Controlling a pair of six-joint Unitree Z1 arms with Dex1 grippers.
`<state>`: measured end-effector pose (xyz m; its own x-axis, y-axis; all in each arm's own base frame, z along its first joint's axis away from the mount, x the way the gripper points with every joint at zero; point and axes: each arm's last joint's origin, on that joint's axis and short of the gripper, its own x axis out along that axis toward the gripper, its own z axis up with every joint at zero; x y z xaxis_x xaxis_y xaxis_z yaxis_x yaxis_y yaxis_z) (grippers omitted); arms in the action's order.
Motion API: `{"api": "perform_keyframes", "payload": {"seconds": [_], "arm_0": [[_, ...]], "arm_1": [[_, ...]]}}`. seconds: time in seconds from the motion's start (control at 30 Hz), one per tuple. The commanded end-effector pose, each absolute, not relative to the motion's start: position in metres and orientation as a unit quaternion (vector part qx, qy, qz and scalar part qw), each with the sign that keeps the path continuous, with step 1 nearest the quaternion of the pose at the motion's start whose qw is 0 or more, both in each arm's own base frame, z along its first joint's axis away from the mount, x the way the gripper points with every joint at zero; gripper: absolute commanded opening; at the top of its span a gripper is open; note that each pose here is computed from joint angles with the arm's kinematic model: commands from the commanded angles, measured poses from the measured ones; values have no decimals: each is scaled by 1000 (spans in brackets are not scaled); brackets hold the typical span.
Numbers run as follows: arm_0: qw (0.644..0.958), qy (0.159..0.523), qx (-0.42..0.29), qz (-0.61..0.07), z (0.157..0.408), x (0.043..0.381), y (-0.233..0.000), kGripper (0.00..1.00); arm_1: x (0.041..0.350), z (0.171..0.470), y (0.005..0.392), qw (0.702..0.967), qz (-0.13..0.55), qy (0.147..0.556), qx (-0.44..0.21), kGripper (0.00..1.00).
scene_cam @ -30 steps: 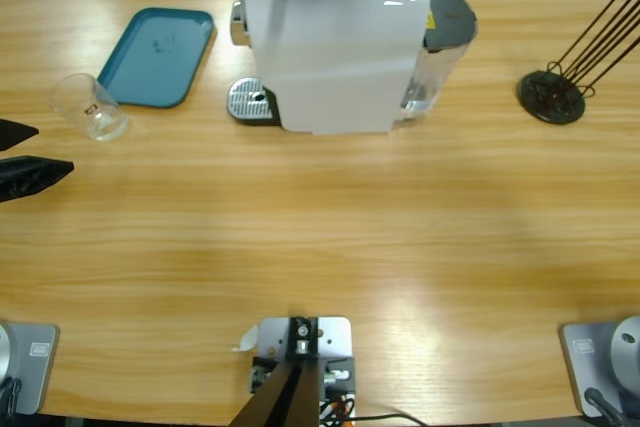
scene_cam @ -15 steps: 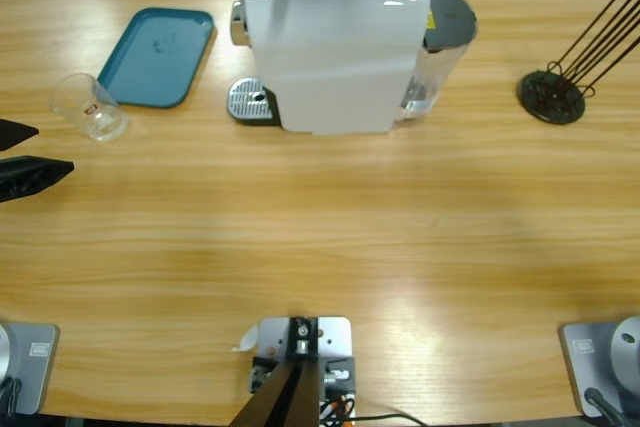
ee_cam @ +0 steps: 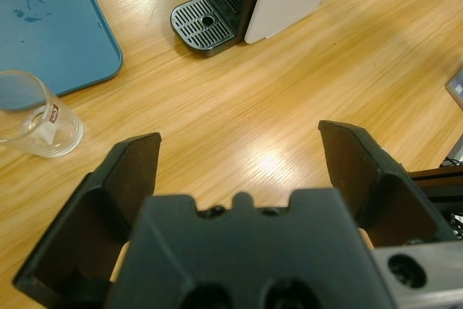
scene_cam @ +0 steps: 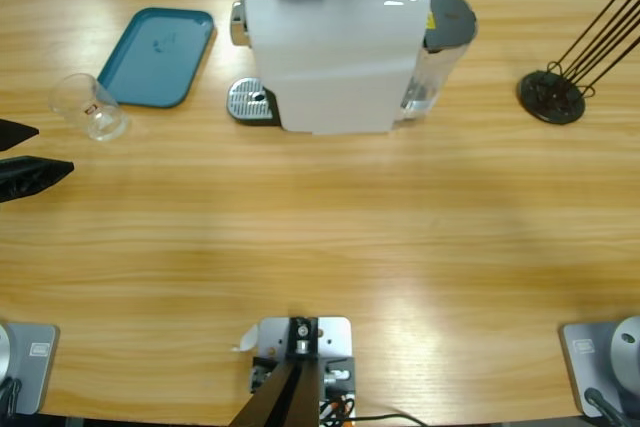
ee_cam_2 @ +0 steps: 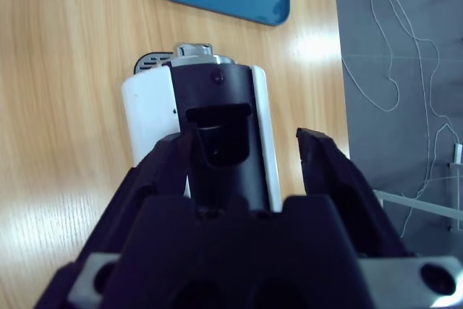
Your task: Pour coffee
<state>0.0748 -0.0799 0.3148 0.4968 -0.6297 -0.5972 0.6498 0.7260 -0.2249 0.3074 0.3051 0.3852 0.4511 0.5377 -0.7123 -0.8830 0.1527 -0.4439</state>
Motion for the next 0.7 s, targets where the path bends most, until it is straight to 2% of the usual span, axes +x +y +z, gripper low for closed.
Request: {"api": "perform_keyframes", "payload": {"seconds": [0.03,0.07,0.1,0.13,0.23,0.27,0.3,0.33,0.4,0.53,0.63,0.7], "arm_0": [[856,361,20,-369,303,77,-82,954],[856,361,20,-369,303,77,-82,954],[856,361,20,-369,303,77,-82,954],[856,360,20,-370,303,77,-82,954],[857,360,19,-369,303,78,-83,954],[858,357,18,-368,303,79,-83,954],[859,355,17,-369,303,79,-83,954],[860,352,16,-369,303,80,-84,954],[863,343,14,-371,298,82,-86,947],[870,315,16,-378,292,89,-92,936],[870,297,50,-391,291,90,-93,936],[870,287,65,-396,290,89,-92,938]], "arm_1": [[251,429,318,750,495,193,-395,942],[242,438,313,753,498,187,-387,992],[232,451,304,758,503,181,-374,978],[224,461,296,762,507,176,-363,890],[198,486,268,765,516,181,-341,440],[190,493,257,765,518,178,-338,275],[181,500,246,767,519,177,-333,68],[173,505,235,769,518,177,-330,0],[159,507,212,781,497,187,-329,0],[148,491,175,836,409,237,-279,0],[145,468,160,879,369,218,-210,0],[148,454,162,890,352,220,-188,0]]}}
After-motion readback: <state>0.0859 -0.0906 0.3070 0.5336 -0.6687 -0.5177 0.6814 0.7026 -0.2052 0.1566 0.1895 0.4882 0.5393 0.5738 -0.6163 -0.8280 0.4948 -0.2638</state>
